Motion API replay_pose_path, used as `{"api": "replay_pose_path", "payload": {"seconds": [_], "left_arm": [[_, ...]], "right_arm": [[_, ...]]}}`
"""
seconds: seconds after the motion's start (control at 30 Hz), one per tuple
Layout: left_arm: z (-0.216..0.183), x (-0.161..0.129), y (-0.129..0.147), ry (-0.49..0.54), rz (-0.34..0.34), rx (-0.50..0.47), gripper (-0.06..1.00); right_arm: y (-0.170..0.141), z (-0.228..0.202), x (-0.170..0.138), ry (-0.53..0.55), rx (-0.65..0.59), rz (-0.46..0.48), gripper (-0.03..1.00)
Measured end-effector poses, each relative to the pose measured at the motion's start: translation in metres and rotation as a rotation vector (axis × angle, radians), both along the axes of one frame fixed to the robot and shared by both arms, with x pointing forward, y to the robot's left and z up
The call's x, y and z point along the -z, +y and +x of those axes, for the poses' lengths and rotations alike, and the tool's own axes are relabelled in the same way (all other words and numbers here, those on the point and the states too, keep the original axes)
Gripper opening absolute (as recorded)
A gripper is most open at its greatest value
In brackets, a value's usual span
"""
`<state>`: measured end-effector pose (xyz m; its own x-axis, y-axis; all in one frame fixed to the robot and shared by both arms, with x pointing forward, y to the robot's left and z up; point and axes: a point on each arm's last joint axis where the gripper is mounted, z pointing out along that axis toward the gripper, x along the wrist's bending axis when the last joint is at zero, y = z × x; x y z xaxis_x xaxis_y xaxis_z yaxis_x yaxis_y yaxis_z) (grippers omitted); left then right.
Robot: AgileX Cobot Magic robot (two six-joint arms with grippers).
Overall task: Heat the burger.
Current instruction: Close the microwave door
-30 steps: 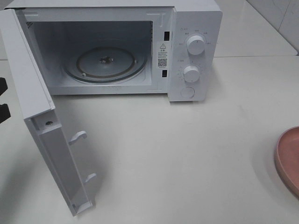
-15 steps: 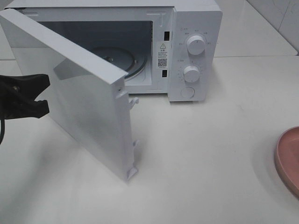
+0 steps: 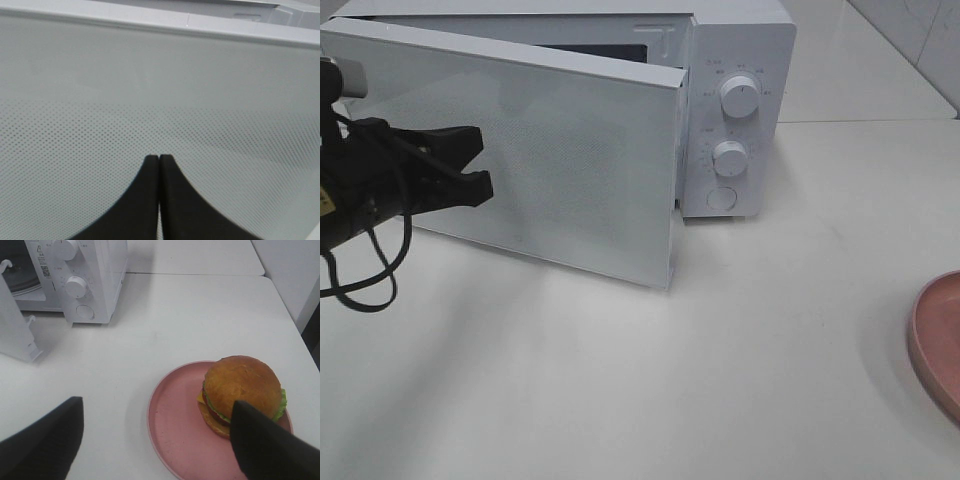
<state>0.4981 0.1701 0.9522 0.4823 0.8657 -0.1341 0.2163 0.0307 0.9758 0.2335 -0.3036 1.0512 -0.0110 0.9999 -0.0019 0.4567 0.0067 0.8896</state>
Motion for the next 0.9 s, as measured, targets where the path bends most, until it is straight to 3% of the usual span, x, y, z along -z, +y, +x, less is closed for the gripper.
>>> {"api": "replay_pose_path", "payload": {"seconds": [0.4,0.67,0.9], "left_arm": [[0.040,0.001,-0.047,-0.040,-0.039,-0.020,0.00],[0.061,0.006,-0.059,-0.045,-0.047,-0.032,0.00],[0.071,0.007,-0.076,-0.064,-0.034,0.017,0.00]], "right_arm": [[0.000,0.000,0.000,0.000,0.000,0.000,0.76],[0.000,0.000,0.000,0.000,0.000,0.000,0.76],[0.000,0.000,0.000,0.000,0.000,0.000,0.76]]}}
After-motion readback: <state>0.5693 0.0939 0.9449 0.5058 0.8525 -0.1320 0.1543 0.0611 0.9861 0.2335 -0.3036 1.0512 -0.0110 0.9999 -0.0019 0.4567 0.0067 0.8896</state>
